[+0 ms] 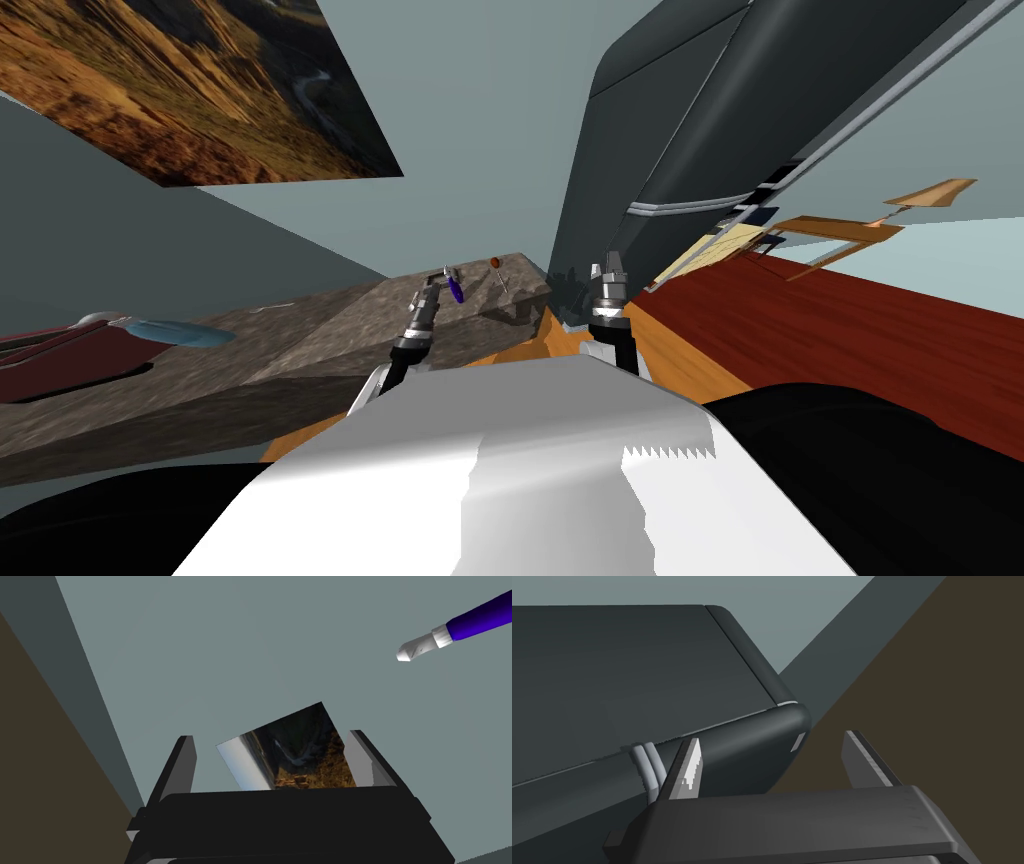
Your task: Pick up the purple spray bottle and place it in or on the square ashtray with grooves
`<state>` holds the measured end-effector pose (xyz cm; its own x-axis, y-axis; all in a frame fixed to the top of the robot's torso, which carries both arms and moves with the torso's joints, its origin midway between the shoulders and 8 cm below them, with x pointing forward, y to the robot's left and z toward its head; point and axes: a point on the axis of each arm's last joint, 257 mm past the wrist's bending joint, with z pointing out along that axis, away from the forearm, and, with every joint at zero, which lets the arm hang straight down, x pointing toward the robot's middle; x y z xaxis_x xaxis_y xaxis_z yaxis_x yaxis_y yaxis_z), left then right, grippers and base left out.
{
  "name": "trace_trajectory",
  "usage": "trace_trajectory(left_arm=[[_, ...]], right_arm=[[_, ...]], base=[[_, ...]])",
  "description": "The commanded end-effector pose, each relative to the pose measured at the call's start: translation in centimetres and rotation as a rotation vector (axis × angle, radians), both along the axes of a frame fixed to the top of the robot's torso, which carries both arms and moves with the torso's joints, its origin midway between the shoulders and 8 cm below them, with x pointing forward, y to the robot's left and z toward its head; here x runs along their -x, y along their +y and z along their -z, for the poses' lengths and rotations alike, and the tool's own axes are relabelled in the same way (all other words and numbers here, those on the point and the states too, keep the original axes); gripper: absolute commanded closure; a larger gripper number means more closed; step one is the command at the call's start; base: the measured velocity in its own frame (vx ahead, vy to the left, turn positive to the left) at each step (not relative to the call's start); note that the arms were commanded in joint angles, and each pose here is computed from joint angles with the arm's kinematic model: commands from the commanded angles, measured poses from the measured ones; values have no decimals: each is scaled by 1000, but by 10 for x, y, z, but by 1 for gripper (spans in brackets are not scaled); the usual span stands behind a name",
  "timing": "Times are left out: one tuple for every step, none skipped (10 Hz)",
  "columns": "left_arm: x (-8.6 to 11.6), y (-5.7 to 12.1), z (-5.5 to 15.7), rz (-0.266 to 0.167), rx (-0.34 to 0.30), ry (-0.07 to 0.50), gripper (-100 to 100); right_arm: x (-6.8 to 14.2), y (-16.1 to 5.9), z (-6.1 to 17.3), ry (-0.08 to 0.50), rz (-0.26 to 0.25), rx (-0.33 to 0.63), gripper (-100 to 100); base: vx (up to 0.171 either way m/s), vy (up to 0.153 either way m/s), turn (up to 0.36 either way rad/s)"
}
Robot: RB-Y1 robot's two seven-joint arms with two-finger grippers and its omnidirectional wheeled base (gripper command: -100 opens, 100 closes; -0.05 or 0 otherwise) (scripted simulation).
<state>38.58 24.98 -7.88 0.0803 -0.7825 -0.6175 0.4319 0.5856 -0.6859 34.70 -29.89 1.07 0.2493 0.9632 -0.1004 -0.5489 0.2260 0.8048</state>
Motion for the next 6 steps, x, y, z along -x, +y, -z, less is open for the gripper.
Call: trace_trajectory(left_arm=[[-5, 1, 16, -9, -67, 36, -100], [-7, 5, 26, -18, -109, 59, -100], [-10, 10, 36, -29, -151, 82, -100], [-12, 17, 46, -44, -193, 106, -100], [-14, 25, 56, -61, -236, 130, -100], [-16, 34, 66, -80, -278, 155, -100]], right_arm=[[0, 0, 0, 0, 0, 0, 0], [0, 0, 0, 0, 0, 0, 0], [0, 0, 0, 0, 0, 0, 0], [0, 0, 0, 0, 0, 0, 0], [0, 0, 0, 0, 0, 0, 0], [0, 0, 0, 0, 0, 0, 0]], base=[[37, -33, 64], [35, -43, 55], [46, -55, 37], [43, -55, 41], [57, -71, 23], [77, -81, 11]])
